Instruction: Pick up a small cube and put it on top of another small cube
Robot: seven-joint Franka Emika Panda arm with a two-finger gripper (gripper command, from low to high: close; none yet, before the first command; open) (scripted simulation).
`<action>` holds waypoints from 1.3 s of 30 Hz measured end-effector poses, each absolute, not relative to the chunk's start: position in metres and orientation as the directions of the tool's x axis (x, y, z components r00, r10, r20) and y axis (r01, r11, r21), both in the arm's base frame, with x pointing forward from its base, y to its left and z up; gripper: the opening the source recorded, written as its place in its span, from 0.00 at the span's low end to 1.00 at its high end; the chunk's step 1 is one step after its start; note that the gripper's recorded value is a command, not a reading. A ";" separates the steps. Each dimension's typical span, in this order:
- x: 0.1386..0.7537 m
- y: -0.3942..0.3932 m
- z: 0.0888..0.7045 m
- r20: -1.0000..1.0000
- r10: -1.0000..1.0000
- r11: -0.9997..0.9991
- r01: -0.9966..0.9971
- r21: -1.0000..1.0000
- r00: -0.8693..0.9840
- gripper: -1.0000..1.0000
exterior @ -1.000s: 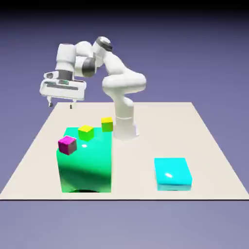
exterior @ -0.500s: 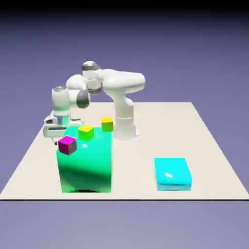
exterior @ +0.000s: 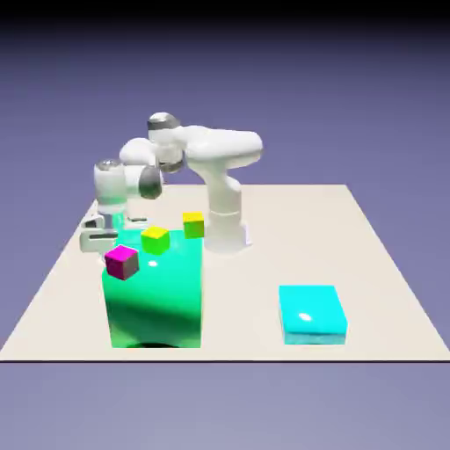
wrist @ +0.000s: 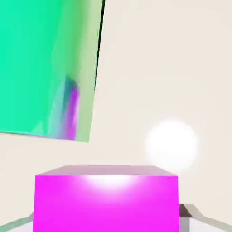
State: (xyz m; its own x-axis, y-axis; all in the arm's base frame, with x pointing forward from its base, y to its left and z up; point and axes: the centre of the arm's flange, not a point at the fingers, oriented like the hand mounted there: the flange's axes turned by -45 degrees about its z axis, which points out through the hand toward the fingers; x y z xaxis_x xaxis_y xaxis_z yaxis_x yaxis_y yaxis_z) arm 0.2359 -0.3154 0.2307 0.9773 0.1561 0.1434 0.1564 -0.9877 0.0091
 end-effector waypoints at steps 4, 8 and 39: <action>0.228 -0.318 0.282 0.151 0.246 -0.969 0.245 0.028 0.957 0.00; 0.227 -0.310 0.331 0.155 0.344 -0.939 0.341 0.046 0.926 0.00; 0.314 -0.097 0.412 0.136 0.869 -0.481 0.877 0.000 0.477 1.00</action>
